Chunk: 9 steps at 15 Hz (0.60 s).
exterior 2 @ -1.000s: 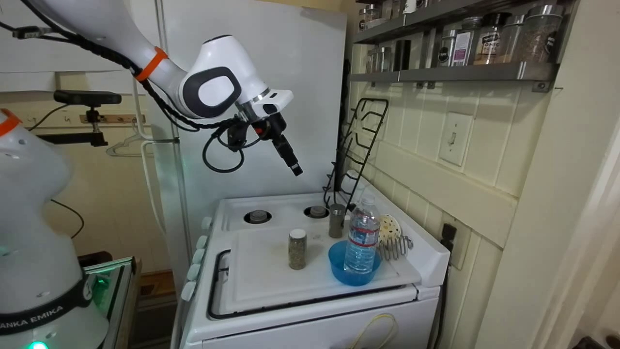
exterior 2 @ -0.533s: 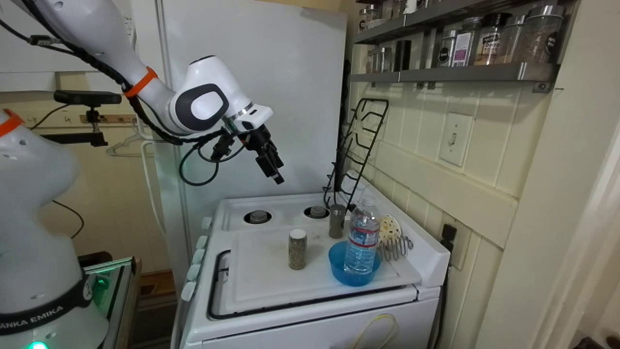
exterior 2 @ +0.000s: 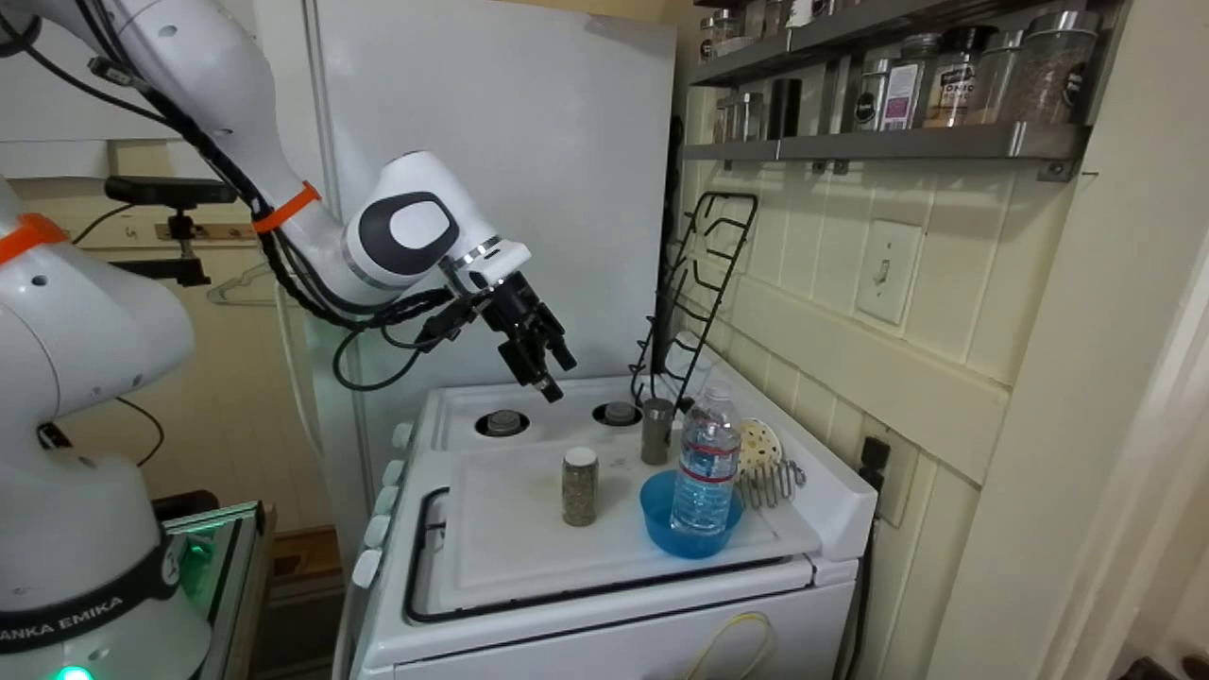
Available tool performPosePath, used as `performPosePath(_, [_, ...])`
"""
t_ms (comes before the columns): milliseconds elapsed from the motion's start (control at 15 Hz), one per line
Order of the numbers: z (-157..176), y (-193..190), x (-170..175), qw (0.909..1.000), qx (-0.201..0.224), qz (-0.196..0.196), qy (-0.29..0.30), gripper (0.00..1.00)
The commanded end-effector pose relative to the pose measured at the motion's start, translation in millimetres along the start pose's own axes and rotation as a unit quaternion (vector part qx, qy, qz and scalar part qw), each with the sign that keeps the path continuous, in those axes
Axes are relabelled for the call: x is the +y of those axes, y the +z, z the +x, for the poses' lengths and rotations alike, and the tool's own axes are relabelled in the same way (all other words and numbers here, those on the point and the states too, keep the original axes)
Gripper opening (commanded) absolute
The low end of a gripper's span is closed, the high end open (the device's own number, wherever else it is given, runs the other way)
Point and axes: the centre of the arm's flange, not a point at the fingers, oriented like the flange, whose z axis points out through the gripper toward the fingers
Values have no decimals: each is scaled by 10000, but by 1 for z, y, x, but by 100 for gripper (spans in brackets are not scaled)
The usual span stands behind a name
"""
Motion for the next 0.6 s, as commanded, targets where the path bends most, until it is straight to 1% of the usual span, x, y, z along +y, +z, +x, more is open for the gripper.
performPosePath(0, [0,1,1,10000,28,-31,-2,100])
performPosePath(533, [1,-2,0,9999,94,-48,-22,100])
